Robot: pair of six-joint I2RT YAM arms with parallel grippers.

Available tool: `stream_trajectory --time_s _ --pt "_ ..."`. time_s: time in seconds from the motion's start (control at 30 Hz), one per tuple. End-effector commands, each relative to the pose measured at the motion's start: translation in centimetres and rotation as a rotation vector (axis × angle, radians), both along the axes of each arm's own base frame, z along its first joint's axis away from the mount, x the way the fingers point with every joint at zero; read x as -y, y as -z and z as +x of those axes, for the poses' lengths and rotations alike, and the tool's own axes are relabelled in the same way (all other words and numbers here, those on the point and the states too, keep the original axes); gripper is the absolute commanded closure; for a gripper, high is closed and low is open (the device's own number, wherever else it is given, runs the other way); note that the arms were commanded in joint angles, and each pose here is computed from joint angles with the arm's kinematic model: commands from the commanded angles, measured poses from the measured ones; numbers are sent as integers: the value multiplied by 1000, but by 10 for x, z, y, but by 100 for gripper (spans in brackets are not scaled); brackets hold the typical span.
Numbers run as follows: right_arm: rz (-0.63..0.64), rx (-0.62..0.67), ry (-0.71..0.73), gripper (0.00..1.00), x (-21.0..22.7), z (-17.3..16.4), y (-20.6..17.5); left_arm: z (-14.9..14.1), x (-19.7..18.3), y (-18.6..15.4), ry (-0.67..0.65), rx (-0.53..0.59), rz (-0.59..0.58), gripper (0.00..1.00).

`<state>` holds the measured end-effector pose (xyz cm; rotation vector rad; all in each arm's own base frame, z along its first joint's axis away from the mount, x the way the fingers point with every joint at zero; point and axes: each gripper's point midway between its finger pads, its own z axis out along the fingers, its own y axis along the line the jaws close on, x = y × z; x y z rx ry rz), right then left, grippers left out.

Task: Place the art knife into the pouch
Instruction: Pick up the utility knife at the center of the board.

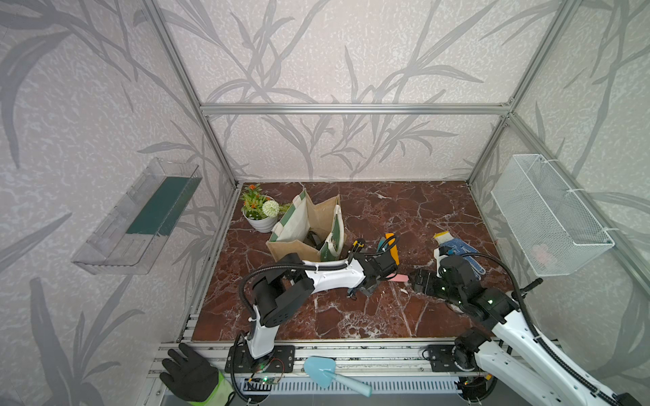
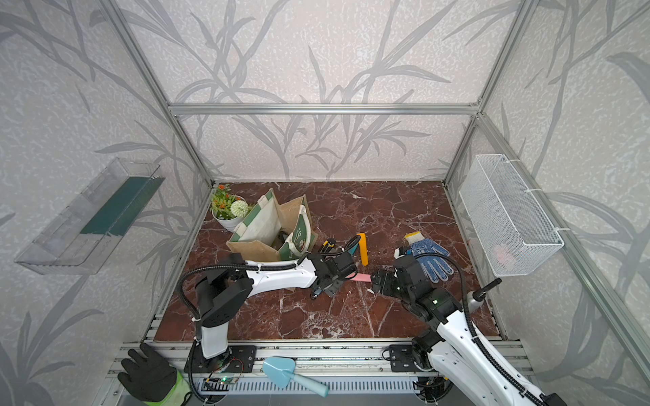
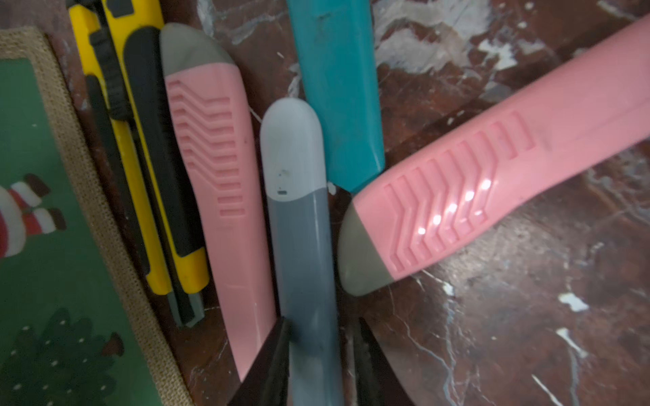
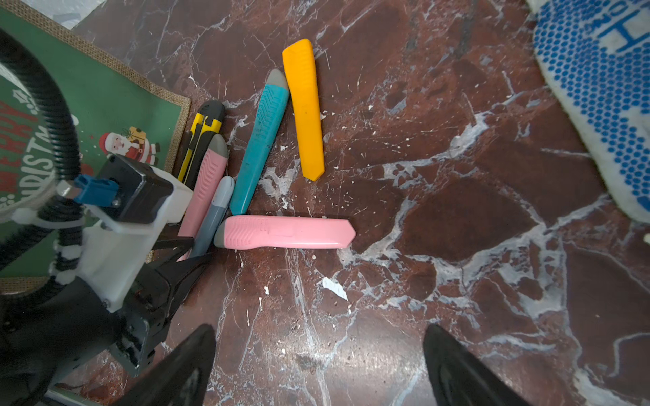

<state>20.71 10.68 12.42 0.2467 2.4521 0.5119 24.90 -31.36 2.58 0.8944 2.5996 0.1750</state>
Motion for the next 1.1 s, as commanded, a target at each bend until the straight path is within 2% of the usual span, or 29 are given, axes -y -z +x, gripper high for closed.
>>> stream_trajectory --time_s 0.0,0.3,0.63,1.07 --pt "-6 14 12 7 4 1 -5 4 -9 6 -36 31 50 70" --pt "-2 -5 19 7 4 3 0 1 -11 21 -35 4 72 72" --pt "16 -9 24 7 3 5 0 0 -11 27 -32 -20 97 83" --pt "-14 -9 0 7 2 9 5 14 -5 -28 -31 69 60 93"
